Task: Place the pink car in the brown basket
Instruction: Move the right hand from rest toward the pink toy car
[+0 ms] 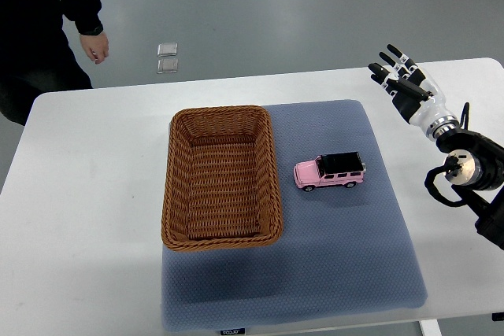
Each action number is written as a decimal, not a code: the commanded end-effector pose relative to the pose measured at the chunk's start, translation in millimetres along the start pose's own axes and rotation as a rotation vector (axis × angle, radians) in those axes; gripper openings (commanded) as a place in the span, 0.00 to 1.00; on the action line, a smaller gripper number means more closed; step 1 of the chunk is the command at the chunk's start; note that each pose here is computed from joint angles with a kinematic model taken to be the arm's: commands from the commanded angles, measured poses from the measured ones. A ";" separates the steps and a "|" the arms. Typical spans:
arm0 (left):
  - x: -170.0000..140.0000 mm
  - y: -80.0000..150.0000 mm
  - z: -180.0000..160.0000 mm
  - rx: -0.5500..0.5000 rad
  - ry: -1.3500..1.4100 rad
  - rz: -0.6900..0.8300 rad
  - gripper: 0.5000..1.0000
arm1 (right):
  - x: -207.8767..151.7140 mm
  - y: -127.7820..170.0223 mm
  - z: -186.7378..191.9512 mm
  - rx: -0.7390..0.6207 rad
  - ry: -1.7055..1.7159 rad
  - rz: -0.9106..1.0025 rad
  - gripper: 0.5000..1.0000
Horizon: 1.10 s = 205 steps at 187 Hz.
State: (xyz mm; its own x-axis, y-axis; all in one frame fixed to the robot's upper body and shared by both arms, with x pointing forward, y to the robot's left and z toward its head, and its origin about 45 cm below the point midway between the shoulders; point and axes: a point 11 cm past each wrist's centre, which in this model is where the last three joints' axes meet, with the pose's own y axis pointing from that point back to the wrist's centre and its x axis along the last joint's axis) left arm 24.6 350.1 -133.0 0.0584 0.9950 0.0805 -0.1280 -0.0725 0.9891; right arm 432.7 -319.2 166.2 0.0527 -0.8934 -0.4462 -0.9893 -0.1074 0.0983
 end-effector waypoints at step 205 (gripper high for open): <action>-0.9 -0.2 2.5 -0.003 -0.003 -0.003 1.00 | -22.6 3.6 3.4 -0.069 0.295 -0.180 0.83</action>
State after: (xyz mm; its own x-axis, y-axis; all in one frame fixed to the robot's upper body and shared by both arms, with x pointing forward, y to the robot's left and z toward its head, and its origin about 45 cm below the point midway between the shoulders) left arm 27.0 349.0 -132.9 0.0616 0.9951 0.0779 -0.1307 -0.0693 0.9890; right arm 428.6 -297.2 166.2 0.2234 -0.9450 -0.2388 -0.9600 -0.2558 0.1141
